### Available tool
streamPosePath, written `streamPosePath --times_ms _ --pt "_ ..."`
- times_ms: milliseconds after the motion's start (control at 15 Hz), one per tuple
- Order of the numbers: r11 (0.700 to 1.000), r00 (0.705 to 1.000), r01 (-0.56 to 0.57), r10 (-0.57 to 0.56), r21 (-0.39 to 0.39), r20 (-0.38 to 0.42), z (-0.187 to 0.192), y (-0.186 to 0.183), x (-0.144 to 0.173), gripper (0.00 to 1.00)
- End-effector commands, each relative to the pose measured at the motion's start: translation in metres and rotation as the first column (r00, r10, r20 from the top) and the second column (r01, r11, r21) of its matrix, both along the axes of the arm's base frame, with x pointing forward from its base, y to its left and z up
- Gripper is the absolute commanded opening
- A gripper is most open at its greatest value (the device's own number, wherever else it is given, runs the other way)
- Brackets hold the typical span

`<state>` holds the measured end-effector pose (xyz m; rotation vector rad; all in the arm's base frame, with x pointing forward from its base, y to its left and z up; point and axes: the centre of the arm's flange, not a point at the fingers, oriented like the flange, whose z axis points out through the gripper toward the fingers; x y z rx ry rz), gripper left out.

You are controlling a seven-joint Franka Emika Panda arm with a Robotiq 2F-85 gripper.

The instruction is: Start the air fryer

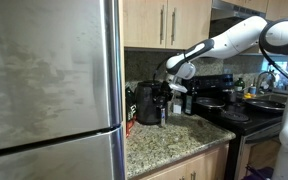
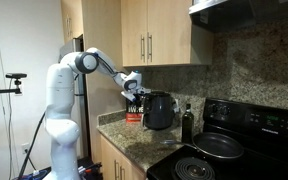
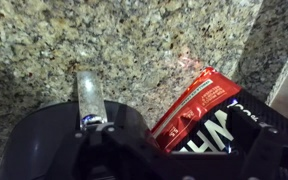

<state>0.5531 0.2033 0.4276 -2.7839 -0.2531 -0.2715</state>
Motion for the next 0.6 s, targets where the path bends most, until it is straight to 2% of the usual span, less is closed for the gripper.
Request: streamPosePath --times_ms 0,67,133,400,533 --pt "1.000 0.988 0.003 -0.006 0.016 0.157 -0.019 0.004 0.009 1.00" --pt "0.999 0.981 0.023 -0.027 0.025 0.190 -0.023 0.006 0.010 1.00" --pt "1.000 0.991 0.024 -0.026 0.012 0.133 -0.008 0.004 0.011 1.00" --pt "1.000 0.990 0.027 -0.029 0.014 0.141 -0.010 0.006 0.012 1.00" --pt "0.999 0.981 0.043 -0.044 0.012 0.187 -0.021 0.004 0.023 1.00"
